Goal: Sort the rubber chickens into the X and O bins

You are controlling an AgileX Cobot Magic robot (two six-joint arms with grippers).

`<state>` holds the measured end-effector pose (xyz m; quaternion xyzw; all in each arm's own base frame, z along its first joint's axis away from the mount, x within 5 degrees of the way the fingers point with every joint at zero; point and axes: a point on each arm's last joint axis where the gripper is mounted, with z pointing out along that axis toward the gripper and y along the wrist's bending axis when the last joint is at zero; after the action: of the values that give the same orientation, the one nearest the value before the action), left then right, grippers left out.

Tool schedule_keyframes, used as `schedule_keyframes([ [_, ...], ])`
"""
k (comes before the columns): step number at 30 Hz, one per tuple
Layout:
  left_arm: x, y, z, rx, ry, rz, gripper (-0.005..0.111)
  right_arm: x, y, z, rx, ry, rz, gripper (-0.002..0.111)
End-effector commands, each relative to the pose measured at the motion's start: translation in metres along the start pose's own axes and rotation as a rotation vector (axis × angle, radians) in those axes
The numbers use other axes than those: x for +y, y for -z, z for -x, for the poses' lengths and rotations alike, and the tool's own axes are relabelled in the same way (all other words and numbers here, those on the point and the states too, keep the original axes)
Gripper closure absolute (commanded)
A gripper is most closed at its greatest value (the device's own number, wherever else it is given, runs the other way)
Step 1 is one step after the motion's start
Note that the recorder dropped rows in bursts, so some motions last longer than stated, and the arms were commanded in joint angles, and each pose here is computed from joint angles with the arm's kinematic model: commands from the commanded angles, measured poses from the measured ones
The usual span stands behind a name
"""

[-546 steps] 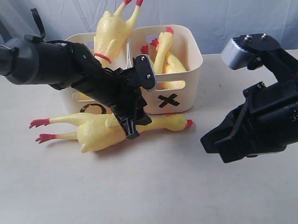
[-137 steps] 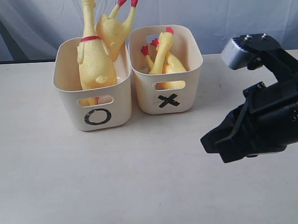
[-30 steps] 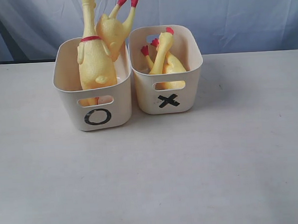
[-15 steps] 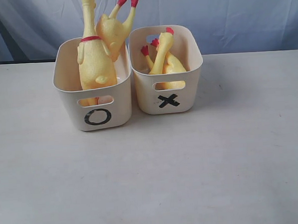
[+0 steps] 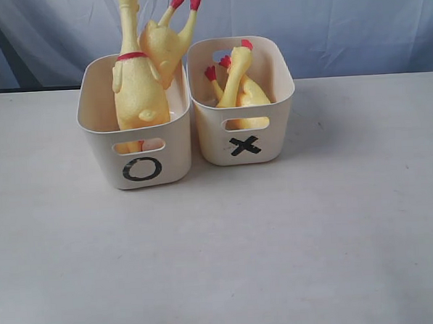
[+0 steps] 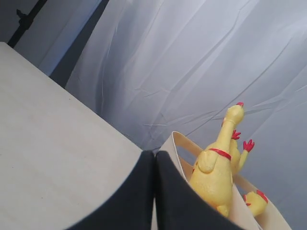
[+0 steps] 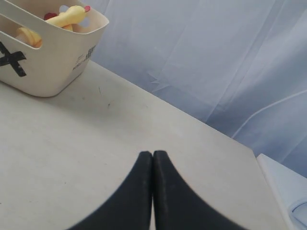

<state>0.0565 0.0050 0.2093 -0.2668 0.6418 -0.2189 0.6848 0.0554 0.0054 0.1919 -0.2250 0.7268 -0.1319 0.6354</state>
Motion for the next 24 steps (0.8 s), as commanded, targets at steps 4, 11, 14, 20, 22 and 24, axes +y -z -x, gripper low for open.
schedule_keyframes([
  [4,-0.001,0.0,0.0,-0.012,-0.01,-0.012,0.107,0.0,0.0,0.0,-0.011,0.007,-0.012,0.109],
  [11,0.004,0.0,-0.003,0.026,-0.077,0.036,0.107,0.0,0.0,0.0,-0.011,0.004,-0.011,0.109],
  [14,0.006,0.001,-0.004,0.043,-0.084,0.056,0.107,0.0,0.0,0.0,-0.007,-0.015,-0.004,0.109],
  [20,0.007,0.001,-0.004,0.057,-0.735,0.057,0.107,0.002,0.0,-0.002,0.017,-0.035,0.016,0.109],
  [22,0.014,0.002,-0.008,0.128,-0.724,0.107,0.107,0.004,0.0,-0.005,0.047,-0.102,0.037,0.109],
  [24,0.015,0.002,-0.009,0.142,-0.712,0.115,0.107,0.004,0.0,-0.005,0.049,-0.199,0.035,0.109],
])
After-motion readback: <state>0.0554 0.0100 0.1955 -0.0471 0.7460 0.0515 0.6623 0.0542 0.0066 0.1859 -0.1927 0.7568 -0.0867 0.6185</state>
